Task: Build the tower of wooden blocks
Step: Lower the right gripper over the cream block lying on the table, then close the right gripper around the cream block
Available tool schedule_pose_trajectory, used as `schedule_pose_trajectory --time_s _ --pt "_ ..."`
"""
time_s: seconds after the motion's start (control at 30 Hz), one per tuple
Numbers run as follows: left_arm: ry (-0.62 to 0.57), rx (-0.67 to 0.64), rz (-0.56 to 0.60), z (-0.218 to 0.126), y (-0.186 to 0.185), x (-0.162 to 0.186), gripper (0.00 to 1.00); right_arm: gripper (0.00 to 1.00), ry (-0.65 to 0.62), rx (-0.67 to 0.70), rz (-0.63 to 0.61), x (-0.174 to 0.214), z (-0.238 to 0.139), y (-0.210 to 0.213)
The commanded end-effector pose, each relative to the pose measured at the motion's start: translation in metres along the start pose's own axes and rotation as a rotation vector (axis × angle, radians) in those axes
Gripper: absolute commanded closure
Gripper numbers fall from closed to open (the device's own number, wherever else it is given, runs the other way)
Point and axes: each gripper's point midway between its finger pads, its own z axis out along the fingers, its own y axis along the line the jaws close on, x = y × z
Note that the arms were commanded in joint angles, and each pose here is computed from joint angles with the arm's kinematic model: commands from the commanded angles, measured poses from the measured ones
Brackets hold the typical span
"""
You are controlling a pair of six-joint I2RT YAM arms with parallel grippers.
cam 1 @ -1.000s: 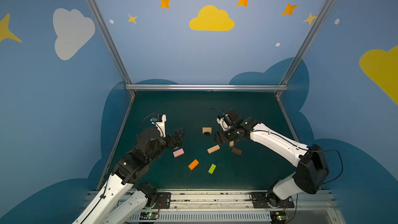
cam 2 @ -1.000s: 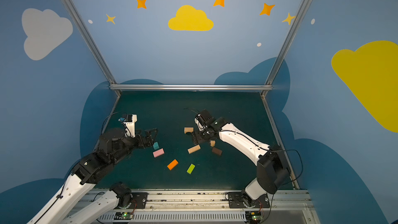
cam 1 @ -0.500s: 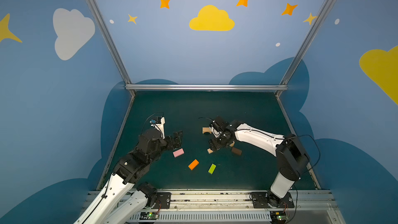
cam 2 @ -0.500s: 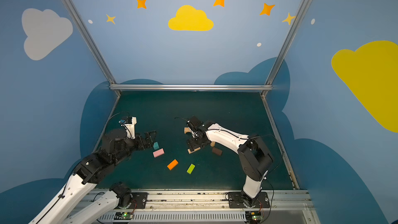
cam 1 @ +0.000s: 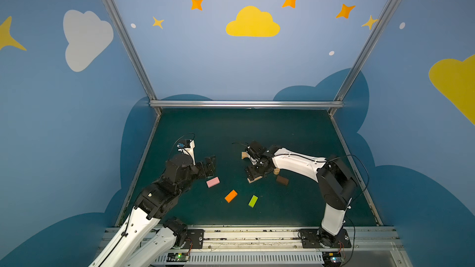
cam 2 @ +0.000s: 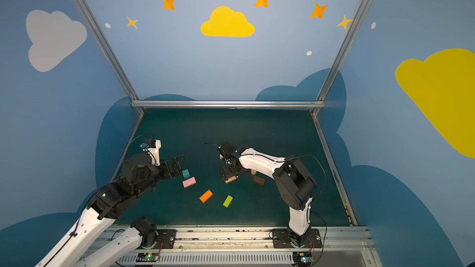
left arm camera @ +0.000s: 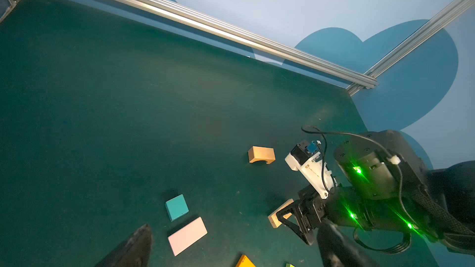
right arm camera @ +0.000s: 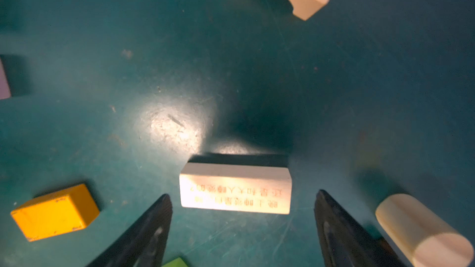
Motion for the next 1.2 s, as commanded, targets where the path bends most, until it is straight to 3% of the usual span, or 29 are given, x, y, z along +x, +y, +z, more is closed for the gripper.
schedule_pose_trajectory --time_s 0.0,1.17 --pt "0.002 -0.037 0.002 -0.003 0.008 0.001 0.01 0.15 -0.023 0.024 0.023 -0.009 0.001 0.002" --pt "0.009 -0.042 0.006 -0.003 0.012 0.004 0.0 0.15 0.061 0.051 -0.025 0.012 0.018 0.005"
